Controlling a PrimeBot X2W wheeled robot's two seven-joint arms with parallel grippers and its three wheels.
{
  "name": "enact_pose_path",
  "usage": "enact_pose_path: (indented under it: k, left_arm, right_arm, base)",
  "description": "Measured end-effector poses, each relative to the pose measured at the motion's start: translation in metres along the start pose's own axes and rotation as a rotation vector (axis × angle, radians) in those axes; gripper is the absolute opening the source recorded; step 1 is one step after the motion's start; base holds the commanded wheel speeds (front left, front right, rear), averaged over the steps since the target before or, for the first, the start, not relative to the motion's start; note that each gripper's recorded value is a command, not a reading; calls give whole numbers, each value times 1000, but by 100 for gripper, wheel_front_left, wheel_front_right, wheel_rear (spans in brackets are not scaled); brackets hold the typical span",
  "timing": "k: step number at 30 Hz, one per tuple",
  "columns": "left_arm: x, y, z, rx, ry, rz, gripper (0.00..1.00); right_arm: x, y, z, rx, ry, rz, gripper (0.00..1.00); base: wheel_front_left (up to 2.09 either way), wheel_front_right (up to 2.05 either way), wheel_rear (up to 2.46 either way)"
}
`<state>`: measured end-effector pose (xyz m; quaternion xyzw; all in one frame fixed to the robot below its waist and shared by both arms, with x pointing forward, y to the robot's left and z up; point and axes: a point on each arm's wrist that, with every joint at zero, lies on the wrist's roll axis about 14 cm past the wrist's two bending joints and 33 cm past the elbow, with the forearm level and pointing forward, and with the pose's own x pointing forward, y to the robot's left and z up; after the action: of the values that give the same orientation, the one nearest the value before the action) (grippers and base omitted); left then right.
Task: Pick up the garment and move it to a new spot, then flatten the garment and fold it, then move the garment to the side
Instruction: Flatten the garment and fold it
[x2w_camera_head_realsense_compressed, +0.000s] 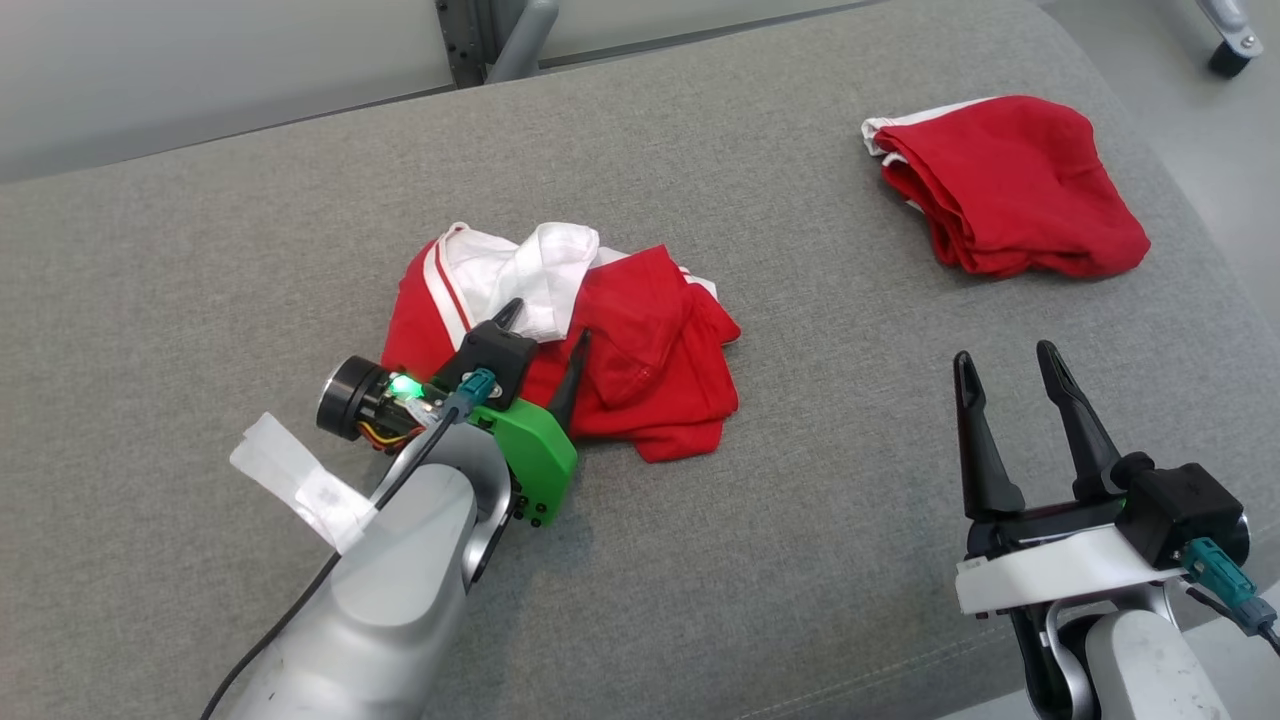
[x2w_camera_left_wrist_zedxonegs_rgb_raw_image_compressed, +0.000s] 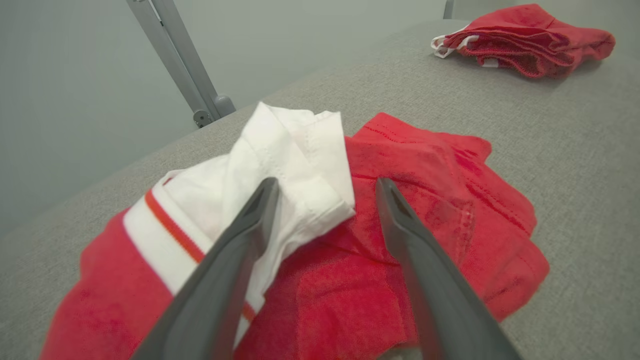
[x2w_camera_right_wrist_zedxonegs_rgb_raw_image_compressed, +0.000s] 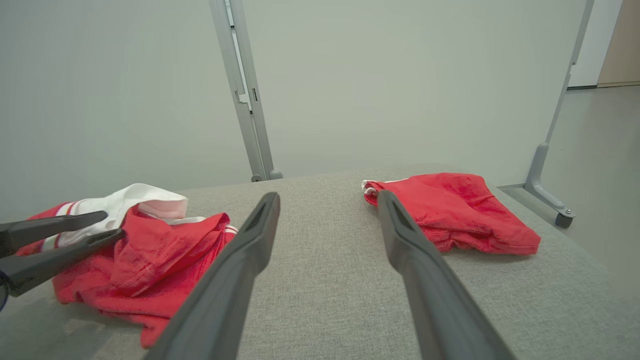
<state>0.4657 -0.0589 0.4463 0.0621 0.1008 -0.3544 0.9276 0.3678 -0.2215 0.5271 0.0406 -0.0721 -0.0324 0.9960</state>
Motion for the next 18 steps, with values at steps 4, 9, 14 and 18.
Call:
enact_pose_path:
  k: [4, 9, 14, 18]
  left_arm:
    - [7, 4, -8, -13, 13, 10, 17]
    - [6, 10, -2, -24, -15, 23, 0]
    - [0, 16, 15, -27, -75, 40, 0]
    - [-5, 22, 53, -68, -198, 67, 0]
  right_arm:
    - [-2, -7, -2, -6, 10, -22, 100]
    - [0, -6, -1, -1, 3, -17, 100]
    - [4, 3, 1, 8, -7, 8, 100]
    - [6, 10, 3, 11, -15, 30, 100]
  base:
    - [0, 0, 0]
    - [0, 0, 0]
    - [0, 0, 0]
    - [0, 0, 0]
